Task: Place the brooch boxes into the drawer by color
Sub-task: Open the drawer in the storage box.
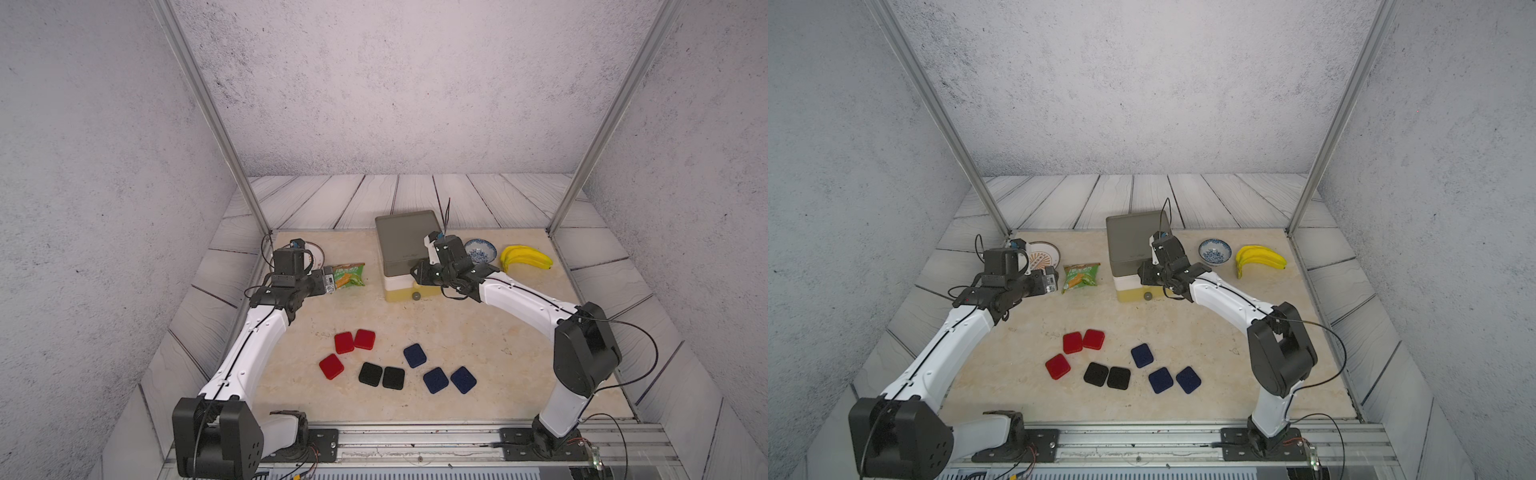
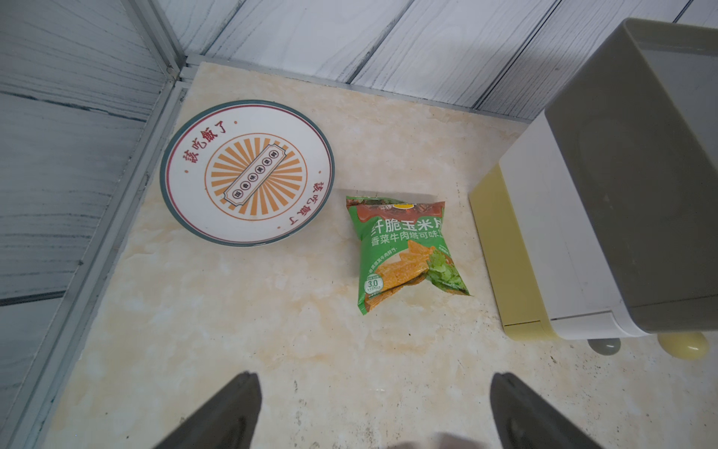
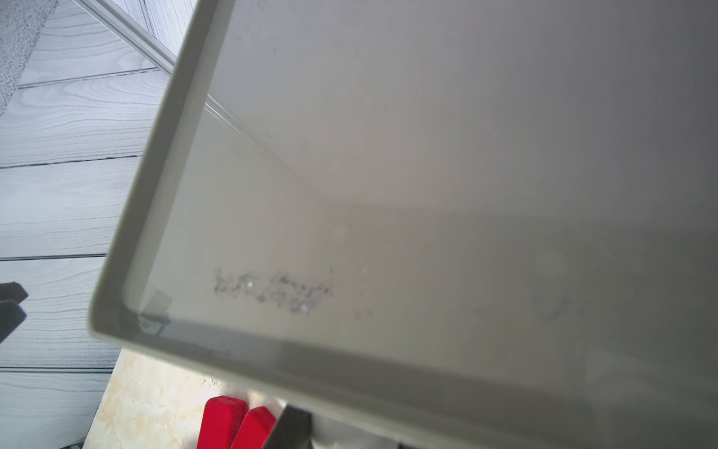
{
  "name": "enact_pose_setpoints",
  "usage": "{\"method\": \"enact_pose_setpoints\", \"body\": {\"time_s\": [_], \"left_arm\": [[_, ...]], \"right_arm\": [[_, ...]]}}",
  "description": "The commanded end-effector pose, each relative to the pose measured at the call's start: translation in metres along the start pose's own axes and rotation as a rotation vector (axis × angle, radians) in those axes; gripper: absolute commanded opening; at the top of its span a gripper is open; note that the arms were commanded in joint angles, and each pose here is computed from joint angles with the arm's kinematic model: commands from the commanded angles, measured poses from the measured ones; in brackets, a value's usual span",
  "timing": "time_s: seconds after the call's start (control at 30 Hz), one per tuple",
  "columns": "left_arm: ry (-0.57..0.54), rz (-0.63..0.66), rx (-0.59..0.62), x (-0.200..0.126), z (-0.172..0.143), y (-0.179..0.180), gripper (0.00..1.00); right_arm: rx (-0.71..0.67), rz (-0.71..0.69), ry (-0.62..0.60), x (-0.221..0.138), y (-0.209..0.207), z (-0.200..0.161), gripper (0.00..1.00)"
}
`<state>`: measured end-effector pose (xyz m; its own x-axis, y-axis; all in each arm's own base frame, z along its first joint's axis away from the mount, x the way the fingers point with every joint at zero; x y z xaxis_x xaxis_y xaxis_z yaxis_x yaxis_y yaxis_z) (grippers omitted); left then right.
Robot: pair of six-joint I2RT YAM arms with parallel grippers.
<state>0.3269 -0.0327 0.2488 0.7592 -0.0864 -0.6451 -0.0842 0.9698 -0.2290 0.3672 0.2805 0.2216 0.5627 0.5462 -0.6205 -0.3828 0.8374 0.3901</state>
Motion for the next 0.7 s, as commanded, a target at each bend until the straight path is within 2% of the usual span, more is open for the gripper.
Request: {"method": "enact_pose_setpoints", "body": {"time_s": [0.0,0.13,0.67], "left_arm": [[-0.026,-0.003,0.015,-0.008,0.007,-0.003,0.99],[-0.021,-0.007,0.012,-0.007,0.006,-0.003,0.98],[0.012,-0.026,-0.01,-0.005,0.004,-0.006,0.98]], "right_arm": [[-0.022,0.021,-0.063,-0.009,0.014,0.012,0.08],[-0.024,0.041,-0.044,-0.012,0.02,0.0,0.04],[-0.061,0.089,-0.007,-0.056,0.041,-0.042,0.03]]}}
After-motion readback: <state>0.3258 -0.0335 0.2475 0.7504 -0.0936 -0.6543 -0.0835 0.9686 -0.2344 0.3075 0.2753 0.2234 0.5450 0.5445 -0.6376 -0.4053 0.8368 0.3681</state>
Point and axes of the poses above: each gripper's point midway between its finger pads, its own x axis out along the fingers, its own y axis along the line the jaws close on, z = x × y, the point moved 6 cm from there along -x, back along the fingers, and after that the axes turned 5 degrees about -x, right-handed, at the moved point
